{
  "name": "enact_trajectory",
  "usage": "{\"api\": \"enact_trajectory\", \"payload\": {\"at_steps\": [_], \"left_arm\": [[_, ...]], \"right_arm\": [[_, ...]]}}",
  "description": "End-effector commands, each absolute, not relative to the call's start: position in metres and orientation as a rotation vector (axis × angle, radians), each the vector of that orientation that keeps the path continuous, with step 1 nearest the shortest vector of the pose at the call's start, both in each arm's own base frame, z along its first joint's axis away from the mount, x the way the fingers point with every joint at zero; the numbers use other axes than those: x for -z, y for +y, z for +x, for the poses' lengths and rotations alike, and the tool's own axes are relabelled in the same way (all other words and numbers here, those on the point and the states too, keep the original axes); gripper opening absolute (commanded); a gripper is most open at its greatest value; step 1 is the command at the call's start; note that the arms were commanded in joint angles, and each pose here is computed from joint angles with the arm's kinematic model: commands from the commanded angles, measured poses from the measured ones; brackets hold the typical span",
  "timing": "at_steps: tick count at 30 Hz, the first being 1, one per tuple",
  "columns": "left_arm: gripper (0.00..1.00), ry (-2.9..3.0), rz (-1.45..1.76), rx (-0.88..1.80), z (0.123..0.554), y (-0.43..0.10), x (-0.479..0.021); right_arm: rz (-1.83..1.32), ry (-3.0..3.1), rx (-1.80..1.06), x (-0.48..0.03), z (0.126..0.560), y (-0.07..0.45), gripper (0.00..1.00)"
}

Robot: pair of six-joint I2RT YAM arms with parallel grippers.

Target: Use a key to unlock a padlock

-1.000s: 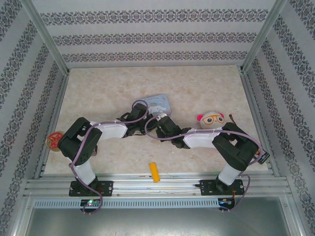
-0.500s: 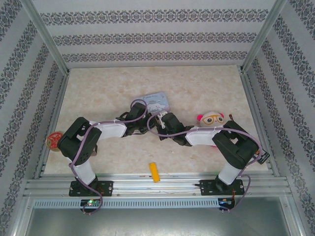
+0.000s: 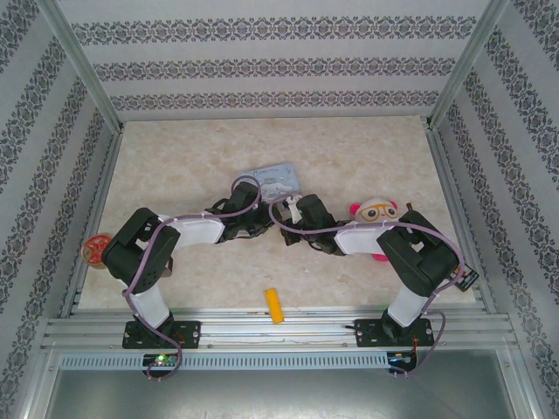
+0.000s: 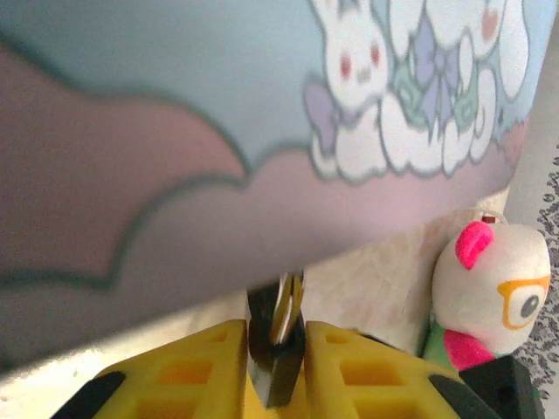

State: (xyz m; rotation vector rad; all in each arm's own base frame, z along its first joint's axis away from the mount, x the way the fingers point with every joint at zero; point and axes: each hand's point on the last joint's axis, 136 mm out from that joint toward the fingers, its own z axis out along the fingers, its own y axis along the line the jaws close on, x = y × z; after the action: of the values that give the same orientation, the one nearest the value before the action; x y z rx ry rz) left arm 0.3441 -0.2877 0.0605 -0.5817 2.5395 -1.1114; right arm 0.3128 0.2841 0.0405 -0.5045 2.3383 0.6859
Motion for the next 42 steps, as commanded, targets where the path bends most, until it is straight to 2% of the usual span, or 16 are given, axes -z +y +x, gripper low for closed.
{"api": "enact_trajectory", "payload": {"at_steps": [1,11,14,20,21,31,42], "left_arm": [[0.25,2.53,-0.571,1.173,0.339,-0.293,-0.068],[0.49,2.471,-0.582,1.192,0.344,-0.288,-0.078],[0.61,2.451,-0.571,1.187,0.345,-0.286,-0.084],[0.97,2.4,-0.512,1.153,0.347,-0.279,-0.103],[0.99,2.393,-0.503,1.135,0.347,-0.276,-0.106],[0.99,2.326,-0.432,0.896,0.349,-0.234,-0.139],[0.99,2.191,-0.492,0.676,0.35,-0.155,-0.167]], "right_arm": [[-0.431,2.304,-0.745,-0.049,0.322,0.285,0.0],[-0.345,2.319,-0.809,-0.047,0.324,0.28,0.0],[-0.332,2.322,-0.825,-0.046,0.324,0.28,0.0],[-0.283,2.344,-0.829,-0.04,0.328,0.278,0.0],[-0.274,2.347,-0.832,-0.04,0.329,0.278,0.0],[-0.194,2.366,-0.842,-0.037,0.332,0.275,0.0],[-0.131,2.383,-0.854,-0.035,0.333,0.274,0.0]]}}
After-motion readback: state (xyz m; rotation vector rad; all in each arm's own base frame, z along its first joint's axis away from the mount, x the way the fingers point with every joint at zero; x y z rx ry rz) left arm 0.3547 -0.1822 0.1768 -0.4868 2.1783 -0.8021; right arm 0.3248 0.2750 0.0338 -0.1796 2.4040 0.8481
